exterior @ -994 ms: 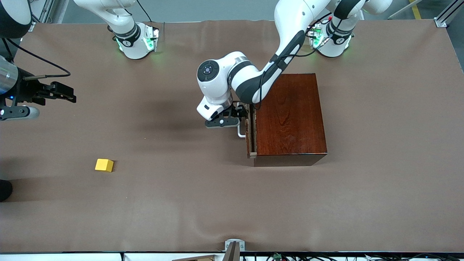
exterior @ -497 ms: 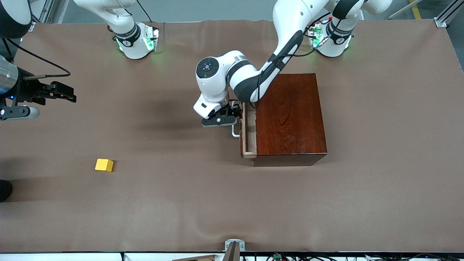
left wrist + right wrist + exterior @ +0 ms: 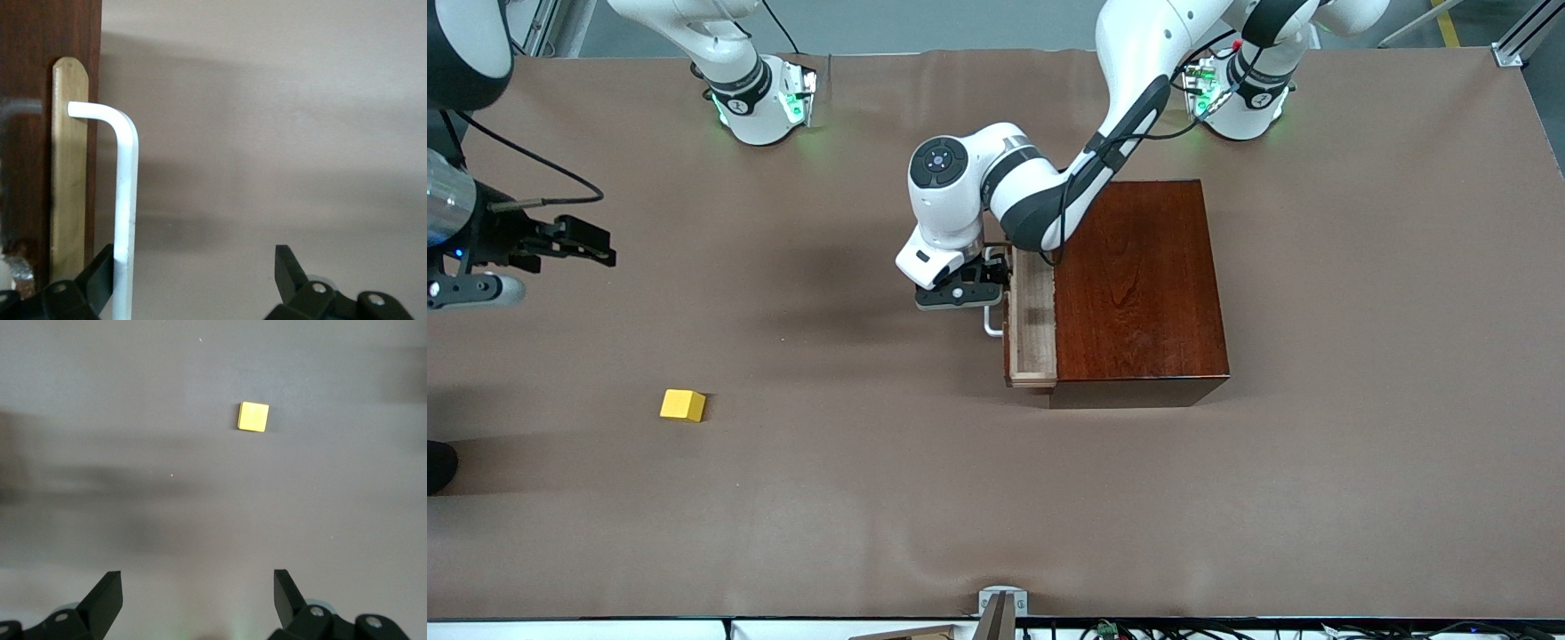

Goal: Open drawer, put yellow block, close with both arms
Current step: 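Pull the drawer open with the left gripper while the right gripper reaches the cube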

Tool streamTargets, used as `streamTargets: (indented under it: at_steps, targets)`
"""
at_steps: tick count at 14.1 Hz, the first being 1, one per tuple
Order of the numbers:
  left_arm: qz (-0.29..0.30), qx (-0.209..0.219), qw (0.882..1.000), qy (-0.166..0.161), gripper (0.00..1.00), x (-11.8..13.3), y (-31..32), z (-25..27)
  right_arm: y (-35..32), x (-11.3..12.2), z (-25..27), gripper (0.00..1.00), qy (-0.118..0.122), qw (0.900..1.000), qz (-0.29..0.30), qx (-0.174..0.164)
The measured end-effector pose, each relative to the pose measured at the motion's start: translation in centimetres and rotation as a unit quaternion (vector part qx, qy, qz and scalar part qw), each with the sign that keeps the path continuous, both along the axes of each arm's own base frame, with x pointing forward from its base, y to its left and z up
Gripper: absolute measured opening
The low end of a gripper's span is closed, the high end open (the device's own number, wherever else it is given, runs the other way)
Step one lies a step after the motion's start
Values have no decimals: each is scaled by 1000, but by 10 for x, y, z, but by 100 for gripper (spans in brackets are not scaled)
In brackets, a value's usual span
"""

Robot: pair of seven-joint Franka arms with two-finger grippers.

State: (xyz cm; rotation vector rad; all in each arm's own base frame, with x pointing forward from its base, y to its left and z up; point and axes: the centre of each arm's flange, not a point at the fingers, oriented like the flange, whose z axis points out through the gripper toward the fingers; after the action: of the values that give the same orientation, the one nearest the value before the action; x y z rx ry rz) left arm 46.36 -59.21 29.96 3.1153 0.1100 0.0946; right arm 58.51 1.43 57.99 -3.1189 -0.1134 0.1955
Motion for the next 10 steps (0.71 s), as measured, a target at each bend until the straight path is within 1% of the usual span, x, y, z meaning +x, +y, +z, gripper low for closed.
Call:
streamTargets:
  at_steps: [2,5,8,10]
  targets:
    - [1,-12,1000,-2,100,0,-3,2,-1,14,-23,100,-2,1000,-1,0]
    - [1,-31,1000,-6,100,-2,-9,1,-12,36,-80,100,0,1000,-11,-3]
    - [2,-45,999,-10,100,-2,-13,3,-36,49,-147,100,-2,1000,-30,-4]
    - [3,-58,998,-12,100,-3,-16,4,-38,56,-180,100,-5,999,-32,-5]
